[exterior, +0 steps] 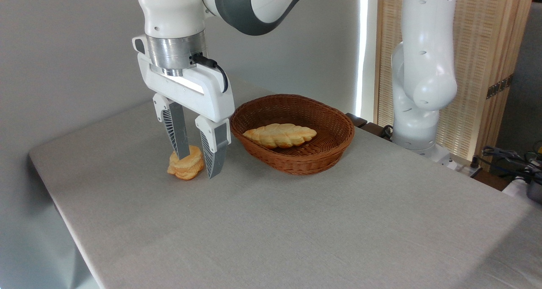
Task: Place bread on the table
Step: 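Lower the roll onto the table, open the gripper and raise it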
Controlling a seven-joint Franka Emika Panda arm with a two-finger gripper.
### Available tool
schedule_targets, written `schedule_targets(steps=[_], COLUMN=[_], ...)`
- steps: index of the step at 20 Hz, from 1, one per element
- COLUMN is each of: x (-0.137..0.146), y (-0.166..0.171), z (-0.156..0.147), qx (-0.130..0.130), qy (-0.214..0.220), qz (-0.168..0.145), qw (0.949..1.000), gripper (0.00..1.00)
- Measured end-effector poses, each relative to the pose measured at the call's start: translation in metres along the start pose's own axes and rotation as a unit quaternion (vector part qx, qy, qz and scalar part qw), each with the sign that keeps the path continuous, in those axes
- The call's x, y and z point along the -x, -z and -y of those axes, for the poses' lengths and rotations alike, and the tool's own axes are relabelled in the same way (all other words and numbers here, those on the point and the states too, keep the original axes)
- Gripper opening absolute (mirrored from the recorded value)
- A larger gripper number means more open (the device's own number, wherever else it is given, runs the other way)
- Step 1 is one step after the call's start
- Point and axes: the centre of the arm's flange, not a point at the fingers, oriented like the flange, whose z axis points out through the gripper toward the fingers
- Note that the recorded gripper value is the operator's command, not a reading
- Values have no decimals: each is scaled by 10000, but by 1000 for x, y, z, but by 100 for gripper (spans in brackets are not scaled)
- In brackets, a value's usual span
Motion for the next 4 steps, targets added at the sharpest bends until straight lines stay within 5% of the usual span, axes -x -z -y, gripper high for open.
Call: schedule_targets(steps=[4], x=[-2], y=[0], z=[-3], qx=[-13], qy=[-166], qz=[4], qw=[9999], gripper=[100])
